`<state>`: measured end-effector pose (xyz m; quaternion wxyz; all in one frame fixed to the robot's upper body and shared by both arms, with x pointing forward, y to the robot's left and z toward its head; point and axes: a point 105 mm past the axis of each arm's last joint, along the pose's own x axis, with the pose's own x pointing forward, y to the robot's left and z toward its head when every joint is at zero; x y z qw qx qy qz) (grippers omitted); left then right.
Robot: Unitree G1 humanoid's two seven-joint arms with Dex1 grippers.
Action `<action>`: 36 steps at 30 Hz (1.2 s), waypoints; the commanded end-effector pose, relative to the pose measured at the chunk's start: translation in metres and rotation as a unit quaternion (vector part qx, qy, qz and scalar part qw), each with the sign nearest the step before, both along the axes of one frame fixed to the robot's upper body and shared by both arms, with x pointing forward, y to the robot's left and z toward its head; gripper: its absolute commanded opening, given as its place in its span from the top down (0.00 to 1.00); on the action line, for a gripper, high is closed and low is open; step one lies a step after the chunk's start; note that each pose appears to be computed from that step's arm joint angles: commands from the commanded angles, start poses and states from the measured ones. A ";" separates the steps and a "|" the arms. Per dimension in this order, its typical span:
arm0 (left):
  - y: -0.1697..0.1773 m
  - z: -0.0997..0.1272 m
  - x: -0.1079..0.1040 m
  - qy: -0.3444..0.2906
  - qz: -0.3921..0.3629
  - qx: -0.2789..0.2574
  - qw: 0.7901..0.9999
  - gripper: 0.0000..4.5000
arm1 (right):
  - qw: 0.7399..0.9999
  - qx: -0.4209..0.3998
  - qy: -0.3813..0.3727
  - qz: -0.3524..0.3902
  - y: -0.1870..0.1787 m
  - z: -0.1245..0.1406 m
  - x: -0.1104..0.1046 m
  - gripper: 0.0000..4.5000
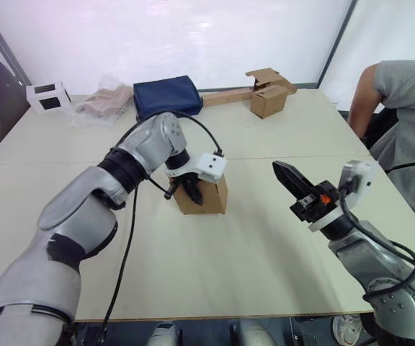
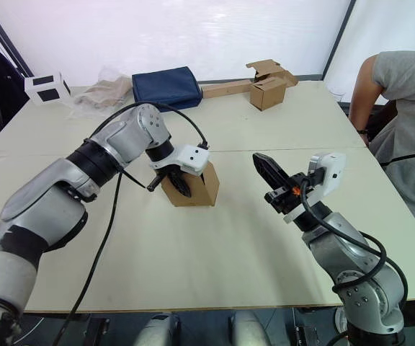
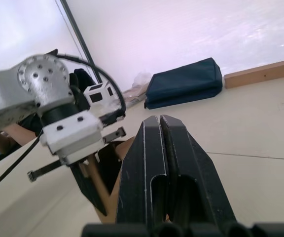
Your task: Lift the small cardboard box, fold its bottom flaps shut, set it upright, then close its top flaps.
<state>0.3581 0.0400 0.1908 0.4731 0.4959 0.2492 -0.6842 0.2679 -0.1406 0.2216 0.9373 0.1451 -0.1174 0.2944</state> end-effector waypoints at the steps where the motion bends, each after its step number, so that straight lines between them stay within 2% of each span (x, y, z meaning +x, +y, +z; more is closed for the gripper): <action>1: -0.019 0.028 -0.002 -0.018 -0.026 -0.027 0.999 0.56 | 1.000 -0.001 -0.031 -0.004 0.000 0.013 -0.007 1.00; 4: -0.024 0.042 -0.003 -0.024 -0.031 -0.039 0.998 0.28 | 1.000 -0.005 -0.031 -0.001 -0.002 0.016 -0.003 1.00; 5: -0.025 0.047 -0.003 -0.024 -0.028 -0.045 0.998 0.23 | 1.000 -0.008 -0.030 -0.002 -0.003 0.017 -0.001 1.00; 6: -0.025 0.051 -0.004 -0.023 -0.025 -0.049 0.998 0.13 | 1.000 -0.009 -0.029 -0.002 -0.003 0.017 0.000 1.00; 8: -0.022 0.072 -0.002 -0.025 -0.005 -0.088 0.996 0.00 | 0.999 -0.016 -0.030 0.005 -0.003 0.020 0.001 1.00; 11: -0.007 0.102 0.002 -0.013 0.037 -0.169 0.985 0.00 | 0.999 -0.040 -0.021 0.011 -0.002 0.018 0.006 1.00; 14: 0.012 0.108 0.002 0.043 0.078 -0.254 0.963 0.00 | 0.997 -0.071 -0.007 0.009 -0.001 0.013 0.016 1.00; 18: 0.044 0.100 0.014 0.078 0.132 -0.354 0.923 0.25 | 0.989 -0.145 0.025 0.003 -0.003 0.000 0.035 1.00; 21: 0.060 0.096 0.018 0.085 0.165 -0.400 0.897 0.54 | 0.980 -0.192 0.042 0.004 -0.006 -0.009 0.043 1.00; 22: 0.065 0.094 0.020 0.083 0.176 -0.407 0.892 0.61 | 0.977 -0.208 0.045 0.007 -0.006 -0.011 0.044 1.00; 23: 0.072 0.090 0.023 0.078 0.200 -0.425 0.879 0.70 | 0.972 -0.231 0.050 0.014 -0.005 -0.016 0.046 1.00; 26: 0.100 0.057 0.030 0.039 0.269 -0.452 0.850 0.96 | 0.956 -0.281 0.070 0.050 0.004 -0.032 0.051 1.00; 27: 0.104 0.050 0.029 0.040 0.285 -0.455 0.843 0.99 | 0.955 -0.282 0.076 0.056 0.005 -0.035 0.051 1.00; 32: 0.115 -0.001 0.022 0.023 0.348 -0.450 0.822 0.99 | 0.945 -0.301 0.094 0.083 0.018 -0.054 0.058 1.00; 34: 0.111 -0.022 0.019 -0.001 0.352 -0.424 0.835 0.99 | 0.946 -0.295 0.105 0.084 0.026 -0.063 0.066 1.00; 36: 0.108 -0.030 0.018 -0.008 0.354 -0.417 0.837 0.99 | 0.946 -0.293 0.109 0.087 0.031 -0.067 0.070 1.00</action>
